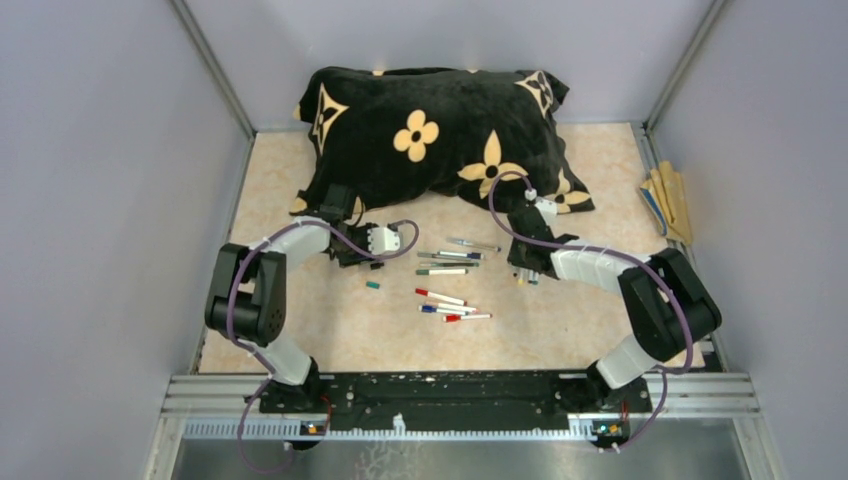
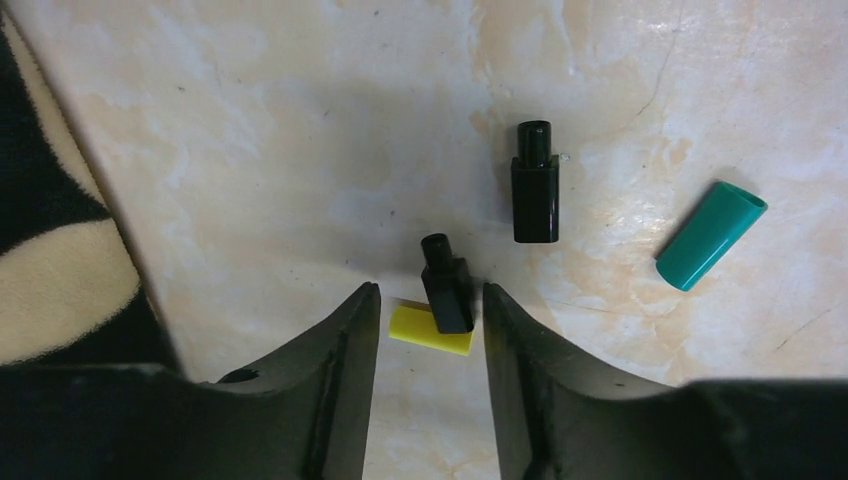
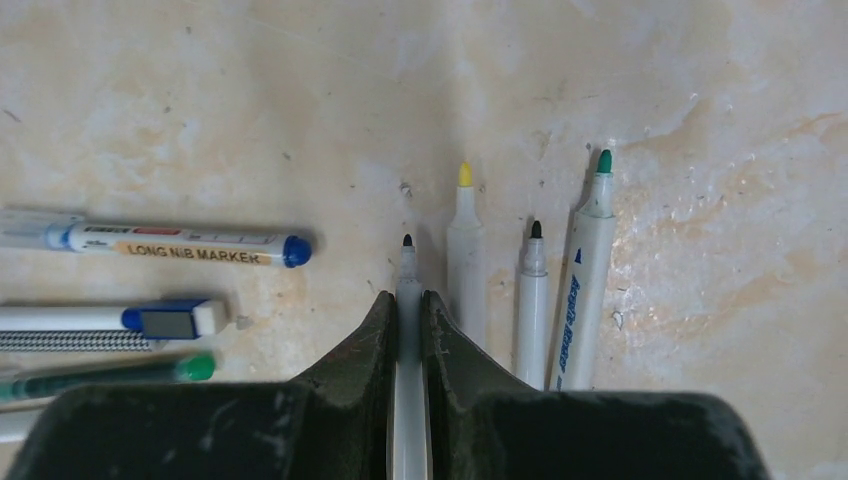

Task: Open the pen caps

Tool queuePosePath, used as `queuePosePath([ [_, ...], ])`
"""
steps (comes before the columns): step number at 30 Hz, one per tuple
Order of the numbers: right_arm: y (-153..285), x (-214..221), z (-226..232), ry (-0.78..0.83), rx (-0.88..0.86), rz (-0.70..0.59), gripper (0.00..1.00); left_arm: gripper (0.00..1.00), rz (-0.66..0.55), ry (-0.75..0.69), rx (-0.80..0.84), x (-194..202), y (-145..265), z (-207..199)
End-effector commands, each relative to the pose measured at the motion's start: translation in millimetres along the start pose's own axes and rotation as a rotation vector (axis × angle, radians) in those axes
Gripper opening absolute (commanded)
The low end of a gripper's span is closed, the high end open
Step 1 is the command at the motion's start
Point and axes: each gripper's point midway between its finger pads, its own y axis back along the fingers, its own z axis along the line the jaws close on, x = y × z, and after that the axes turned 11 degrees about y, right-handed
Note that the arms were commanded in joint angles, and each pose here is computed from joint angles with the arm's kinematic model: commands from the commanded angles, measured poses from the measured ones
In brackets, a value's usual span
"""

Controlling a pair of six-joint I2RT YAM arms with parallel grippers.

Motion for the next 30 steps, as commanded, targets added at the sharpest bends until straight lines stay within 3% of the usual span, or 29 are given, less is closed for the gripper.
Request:
queuePosePath([
  [1,-8,-12,-6,0.004,0.046,-0.039,0.04,0.53,-0.027,0.019,0.028,-6,2,-4],
  [5,-11,-8,-10,0.012,0.073,-0.028,0.08,0.62,-0.048,0.025,0.032,-13,12,-3],
  [7,-11,-7,-14,0.014,0.088,-0.029,0.1,0.74,-0.058,0.031,0.037,-18,19,-2],
  [9,-11,-6,-17,0.019,0.101,-0.027,0.13,0.76,-0.08,0.041,0.038,-26,28,0],
  [11,-10,-6,-19,0.025,0.113,-0.025,0.14,0.97,-0.106,0.046,0.045,-34,36,0],
  [17,-6,-11,-14,0.032,0.075,-0.042,0.11,0.99,-0.172,0.066,0.06,-56,62,2],
  [24,1,-21,-8,0.051,0.05,-0.039,0.41,0.99,-0.21,0.073,0.046,-67,81,2],
  [30,22,-36,11,0.046,-0.05,-0.109,0.42,0.99,-0.247,0.106,0.059,-73,91,-2],
])
